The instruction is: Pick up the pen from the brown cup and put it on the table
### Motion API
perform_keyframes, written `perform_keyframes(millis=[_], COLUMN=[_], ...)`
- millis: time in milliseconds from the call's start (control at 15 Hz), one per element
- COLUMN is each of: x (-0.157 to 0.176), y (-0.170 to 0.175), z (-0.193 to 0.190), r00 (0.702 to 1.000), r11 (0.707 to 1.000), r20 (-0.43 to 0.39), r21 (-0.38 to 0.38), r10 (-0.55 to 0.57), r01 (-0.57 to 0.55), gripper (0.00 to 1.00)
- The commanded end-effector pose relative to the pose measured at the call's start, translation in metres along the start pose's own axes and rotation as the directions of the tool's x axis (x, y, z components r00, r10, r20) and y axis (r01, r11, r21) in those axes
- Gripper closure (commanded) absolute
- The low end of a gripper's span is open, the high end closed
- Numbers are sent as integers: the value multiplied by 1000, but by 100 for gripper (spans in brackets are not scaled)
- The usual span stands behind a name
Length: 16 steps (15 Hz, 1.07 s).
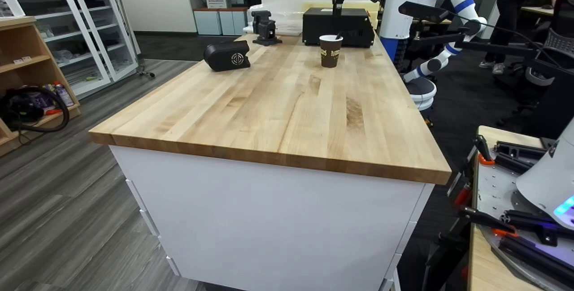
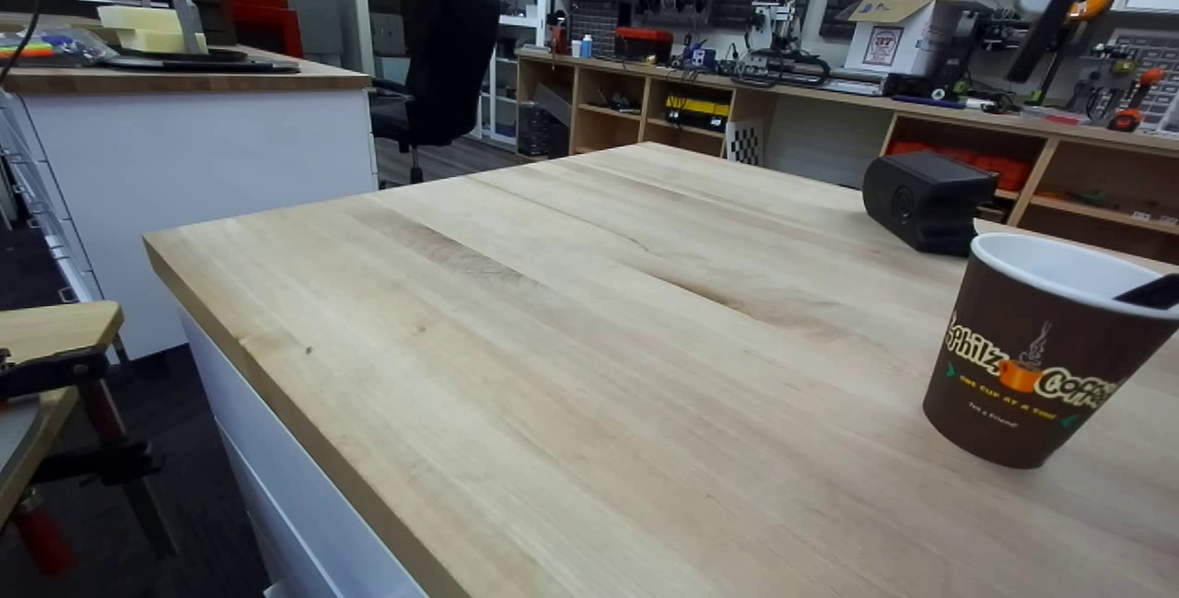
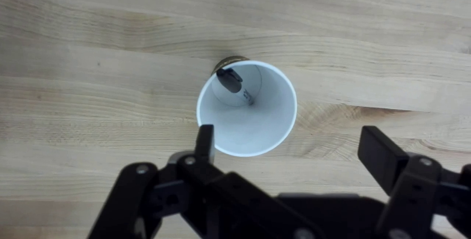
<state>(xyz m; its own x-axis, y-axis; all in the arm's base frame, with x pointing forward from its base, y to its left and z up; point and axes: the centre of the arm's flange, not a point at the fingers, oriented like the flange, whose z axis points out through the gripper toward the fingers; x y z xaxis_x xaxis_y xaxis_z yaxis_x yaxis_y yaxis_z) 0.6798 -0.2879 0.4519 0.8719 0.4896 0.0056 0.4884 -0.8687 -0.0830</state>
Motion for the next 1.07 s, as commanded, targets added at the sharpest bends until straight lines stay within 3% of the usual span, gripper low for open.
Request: perform_keyframes(millis=[0,467,1000], x=[0,3,20], y=[-5,-10,-23], z=[13,44,66], r00=[999,995,981], r11=[998,992,993], r20=[9,83,172], r21=[52,112,61], r10=[31,56,86], r01=[-32,-65,-98], gripper=[0,0,0])
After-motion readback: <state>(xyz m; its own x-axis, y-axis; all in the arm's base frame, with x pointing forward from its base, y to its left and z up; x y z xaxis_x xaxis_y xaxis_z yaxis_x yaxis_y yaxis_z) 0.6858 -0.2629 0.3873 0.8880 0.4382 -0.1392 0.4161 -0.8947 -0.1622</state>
